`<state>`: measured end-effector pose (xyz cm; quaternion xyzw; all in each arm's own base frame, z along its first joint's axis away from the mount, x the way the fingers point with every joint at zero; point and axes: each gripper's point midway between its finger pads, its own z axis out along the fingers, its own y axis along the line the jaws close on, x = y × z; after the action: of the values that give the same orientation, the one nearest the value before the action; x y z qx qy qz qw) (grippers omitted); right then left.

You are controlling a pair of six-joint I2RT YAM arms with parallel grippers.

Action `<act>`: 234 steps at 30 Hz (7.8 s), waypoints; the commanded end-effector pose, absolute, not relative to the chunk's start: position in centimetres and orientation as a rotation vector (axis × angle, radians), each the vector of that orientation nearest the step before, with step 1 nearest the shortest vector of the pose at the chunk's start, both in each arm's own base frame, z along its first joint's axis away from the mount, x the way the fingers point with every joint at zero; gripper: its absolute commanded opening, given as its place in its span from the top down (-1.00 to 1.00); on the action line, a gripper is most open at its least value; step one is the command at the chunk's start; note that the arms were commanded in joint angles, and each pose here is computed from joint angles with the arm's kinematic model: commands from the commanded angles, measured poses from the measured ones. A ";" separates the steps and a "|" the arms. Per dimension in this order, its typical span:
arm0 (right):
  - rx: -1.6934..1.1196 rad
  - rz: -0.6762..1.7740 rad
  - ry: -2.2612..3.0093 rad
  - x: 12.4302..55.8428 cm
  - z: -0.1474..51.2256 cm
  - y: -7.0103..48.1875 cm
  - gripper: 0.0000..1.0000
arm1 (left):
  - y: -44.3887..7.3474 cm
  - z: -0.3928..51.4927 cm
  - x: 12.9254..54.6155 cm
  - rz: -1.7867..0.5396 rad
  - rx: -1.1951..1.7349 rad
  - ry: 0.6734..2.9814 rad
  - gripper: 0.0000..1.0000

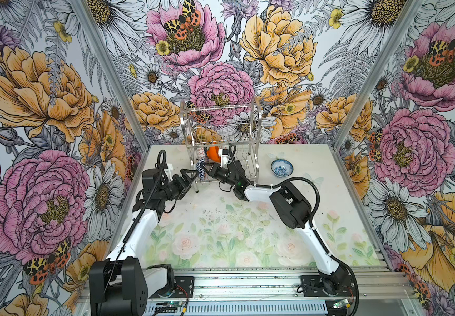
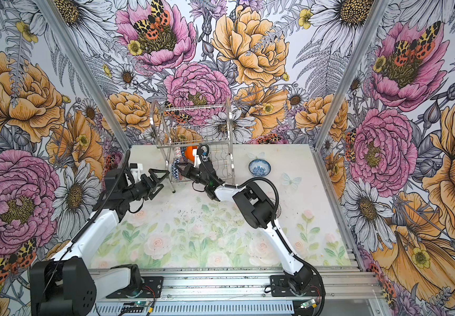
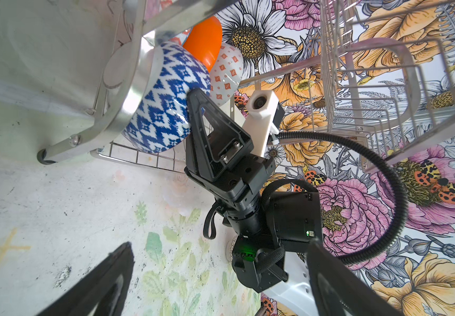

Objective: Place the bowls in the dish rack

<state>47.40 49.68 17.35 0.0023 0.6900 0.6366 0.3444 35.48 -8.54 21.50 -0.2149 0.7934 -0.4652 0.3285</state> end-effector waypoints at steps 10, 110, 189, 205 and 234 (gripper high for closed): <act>-0.008 1.646 1.782 47.3 17.4 49.2 1.00 | -8.5 21.3 35.6 -1.231 -0.550 2.068 -0.97; -0.306 1.346 2.014 44.2 17.3 49.2 0.44 | -8.2 20.8 35.4 -1.233 -0.576 2.068 -0.97; 0.182 0.449 1.981 35.3 22.9 14.2 -0.99 | -24.8 22.5 30.3 -1.197 -0.173 2.204 -0.97; 0.479 0.305 2.189 45.0 15.1 5.1 -0.87 | -28.6 21.8 32.6 -1.132 -0.042 2.252 -0.97; 0.483 0.433 2.372 53.6 5.3 4.9 0.45 | -26.2 20.3 34.1 -1.031 -0.118 2.296 -0.97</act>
<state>52.58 4.37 4.56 0.1939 0.9126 0.1535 0.3254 33.47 -26.87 19.08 -0.0409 0.8729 -0.3943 0.2844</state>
